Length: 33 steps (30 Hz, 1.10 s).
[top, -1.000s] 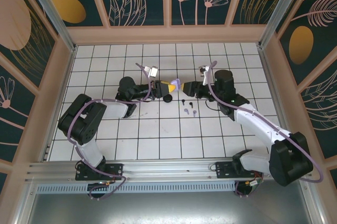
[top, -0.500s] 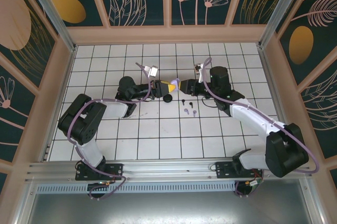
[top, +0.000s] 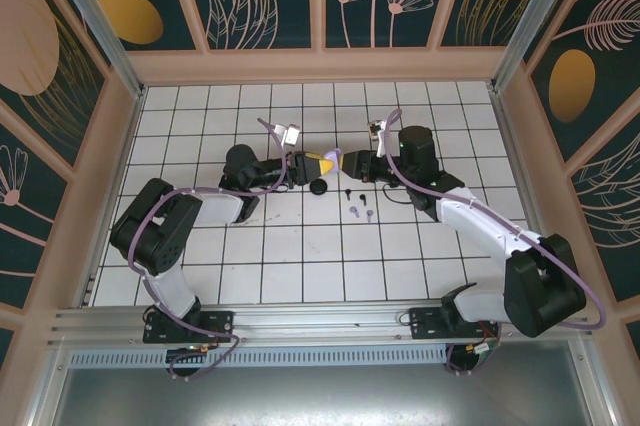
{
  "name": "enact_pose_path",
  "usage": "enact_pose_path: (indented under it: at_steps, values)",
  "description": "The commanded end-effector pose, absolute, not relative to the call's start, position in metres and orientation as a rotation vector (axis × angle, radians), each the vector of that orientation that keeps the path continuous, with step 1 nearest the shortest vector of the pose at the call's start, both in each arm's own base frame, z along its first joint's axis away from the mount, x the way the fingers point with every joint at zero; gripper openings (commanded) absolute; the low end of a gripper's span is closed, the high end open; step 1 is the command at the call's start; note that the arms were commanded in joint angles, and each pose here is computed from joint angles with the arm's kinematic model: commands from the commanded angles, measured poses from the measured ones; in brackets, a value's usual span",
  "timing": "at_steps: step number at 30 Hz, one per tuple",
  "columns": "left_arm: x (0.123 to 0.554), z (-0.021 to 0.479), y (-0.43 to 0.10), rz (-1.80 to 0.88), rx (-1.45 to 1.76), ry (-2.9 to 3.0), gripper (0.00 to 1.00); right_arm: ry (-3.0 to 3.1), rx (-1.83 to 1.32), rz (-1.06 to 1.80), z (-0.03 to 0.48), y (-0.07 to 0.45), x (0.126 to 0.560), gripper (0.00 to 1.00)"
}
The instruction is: Insert wireless bluetooth earbuds into charging case
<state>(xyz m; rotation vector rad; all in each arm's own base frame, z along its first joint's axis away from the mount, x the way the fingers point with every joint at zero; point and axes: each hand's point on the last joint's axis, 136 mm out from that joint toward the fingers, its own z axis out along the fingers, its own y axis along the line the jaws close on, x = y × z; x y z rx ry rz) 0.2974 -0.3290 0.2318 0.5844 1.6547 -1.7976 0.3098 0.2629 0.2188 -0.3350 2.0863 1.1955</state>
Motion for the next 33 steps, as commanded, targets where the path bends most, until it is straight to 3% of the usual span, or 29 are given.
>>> enact_pose_path:
  at_steps: [1,22,33]
  values:
    - [0.292,0.257,-0.331,-1.797,0.654,1.558,0.0,2.057,-0.372,1.189,0.221,0.264,0.305,0.35]
    - [0.291,0.255,-0.332,-1.802,0.658,1.57,0.0,2.043,-0.361,1.176,0.226,0.265,0.313,0.34]
    - [0.289,0.251,-0.333,-1.807,0.658,1.583,0.0,2.03,-0.375,1.19,0.235,0.271,0.32,0.19]
